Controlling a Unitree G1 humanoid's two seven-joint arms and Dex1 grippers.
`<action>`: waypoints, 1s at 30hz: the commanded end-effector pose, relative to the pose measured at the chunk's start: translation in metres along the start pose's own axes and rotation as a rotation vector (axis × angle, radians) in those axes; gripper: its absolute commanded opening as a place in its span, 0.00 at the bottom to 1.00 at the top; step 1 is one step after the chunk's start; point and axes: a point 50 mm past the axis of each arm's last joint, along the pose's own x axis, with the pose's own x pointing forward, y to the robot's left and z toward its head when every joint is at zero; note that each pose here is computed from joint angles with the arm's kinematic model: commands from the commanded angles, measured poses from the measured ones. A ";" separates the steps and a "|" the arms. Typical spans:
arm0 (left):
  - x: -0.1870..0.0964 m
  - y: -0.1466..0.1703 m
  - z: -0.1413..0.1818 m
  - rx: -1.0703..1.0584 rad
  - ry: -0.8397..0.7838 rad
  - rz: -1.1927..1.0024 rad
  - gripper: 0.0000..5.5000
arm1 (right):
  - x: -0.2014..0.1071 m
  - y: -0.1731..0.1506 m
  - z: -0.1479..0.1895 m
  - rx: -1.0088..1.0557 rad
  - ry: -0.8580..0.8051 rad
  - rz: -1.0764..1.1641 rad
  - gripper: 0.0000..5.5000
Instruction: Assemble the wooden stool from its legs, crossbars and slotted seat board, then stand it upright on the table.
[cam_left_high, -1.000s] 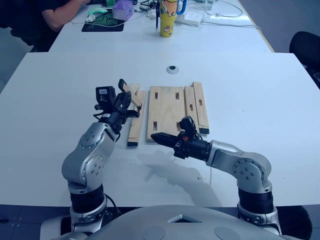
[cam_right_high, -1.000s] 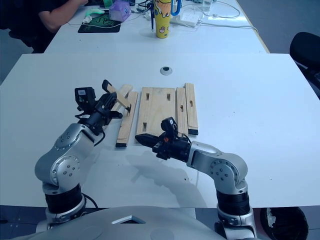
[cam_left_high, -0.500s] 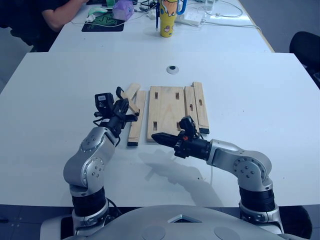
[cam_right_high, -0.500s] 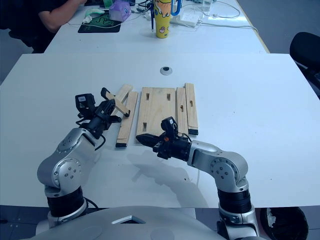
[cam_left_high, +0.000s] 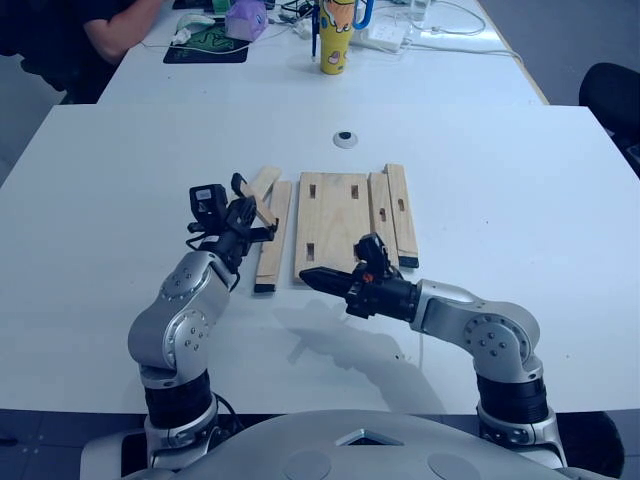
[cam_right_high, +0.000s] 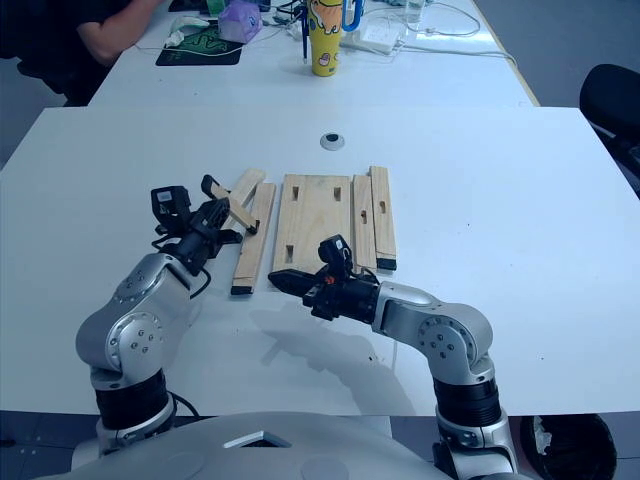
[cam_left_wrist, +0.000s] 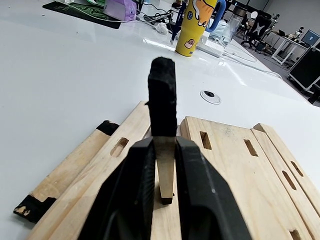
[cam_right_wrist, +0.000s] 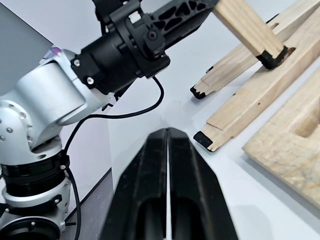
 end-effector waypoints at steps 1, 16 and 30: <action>0.004 0.001 0.002 0.020 -0.001 0.000 0.08 | 0.002 -0.001 0.003 -0.011 -0.007 -0.010 0.00; 0.008 0.004 -0.014 0.121 0.093 0.016 0.08 | 0.004 -0.002 0.005 -0.032 -0.003 -0.016 0.00; 0.012 -0.004 -0.025 0.177 0.169 -0.032 0.08 | 0.006 0.001 0.005 -0.046 0.010 -0.034 0.00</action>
